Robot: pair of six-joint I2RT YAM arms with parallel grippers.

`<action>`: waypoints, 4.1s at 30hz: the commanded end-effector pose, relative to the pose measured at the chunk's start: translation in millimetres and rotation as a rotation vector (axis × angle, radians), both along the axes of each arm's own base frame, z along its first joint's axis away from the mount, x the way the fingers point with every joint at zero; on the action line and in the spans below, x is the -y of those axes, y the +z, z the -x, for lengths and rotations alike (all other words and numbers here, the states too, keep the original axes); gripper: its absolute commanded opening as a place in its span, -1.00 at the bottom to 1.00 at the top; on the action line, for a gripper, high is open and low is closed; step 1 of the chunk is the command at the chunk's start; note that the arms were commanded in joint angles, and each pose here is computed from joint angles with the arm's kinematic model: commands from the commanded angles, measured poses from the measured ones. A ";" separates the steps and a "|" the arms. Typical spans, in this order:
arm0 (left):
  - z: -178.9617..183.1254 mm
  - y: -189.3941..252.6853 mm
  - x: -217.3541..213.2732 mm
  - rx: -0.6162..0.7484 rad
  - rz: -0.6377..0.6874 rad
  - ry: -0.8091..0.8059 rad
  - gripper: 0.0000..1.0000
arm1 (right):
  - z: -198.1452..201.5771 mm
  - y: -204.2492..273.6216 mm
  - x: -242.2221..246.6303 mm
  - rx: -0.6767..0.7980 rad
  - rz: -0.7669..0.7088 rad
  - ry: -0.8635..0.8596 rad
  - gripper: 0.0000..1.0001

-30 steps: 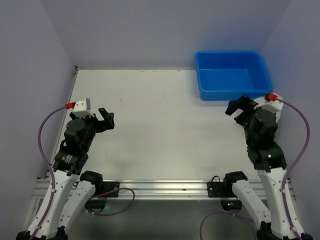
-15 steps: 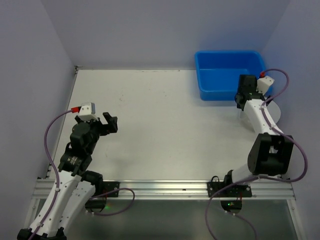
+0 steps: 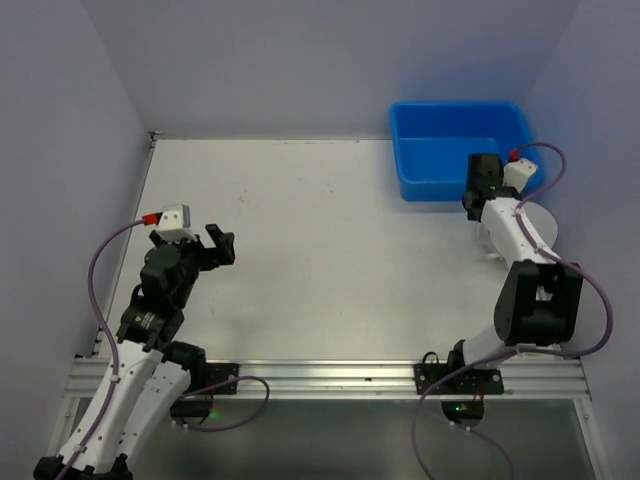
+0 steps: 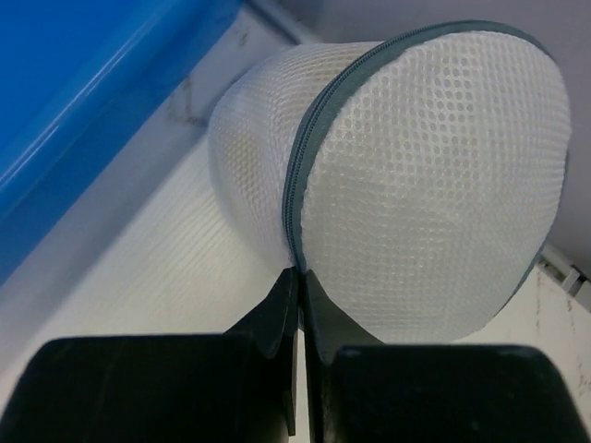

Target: Unzip the laundry bag and remove the bra

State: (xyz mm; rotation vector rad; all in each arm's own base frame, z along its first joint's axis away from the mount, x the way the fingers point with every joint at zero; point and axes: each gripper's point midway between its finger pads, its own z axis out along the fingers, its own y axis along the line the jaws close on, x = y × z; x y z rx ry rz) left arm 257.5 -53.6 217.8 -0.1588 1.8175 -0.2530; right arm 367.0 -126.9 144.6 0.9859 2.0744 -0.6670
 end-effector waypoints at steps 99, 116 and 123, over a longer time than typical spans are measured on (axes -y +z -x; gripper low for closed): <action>-28.3 -57.2 180.0 -0.290 0.496 -0.296 0.65 | 126.6 79.2 -381.8 0.460 -0.644 1.332 0.65; -27.3 -60.4 195.9 -0.315 0.576 -0.344 -0.65 | 152.1 25.4 -428.5 0.286 -0.565 1.496 0.36; -27.5 -56.5 195.9 -0.356 0.597 -0.312 -1.00 | 146.4 9.7 -432.4 0.246 -0.532 1.453 -0.03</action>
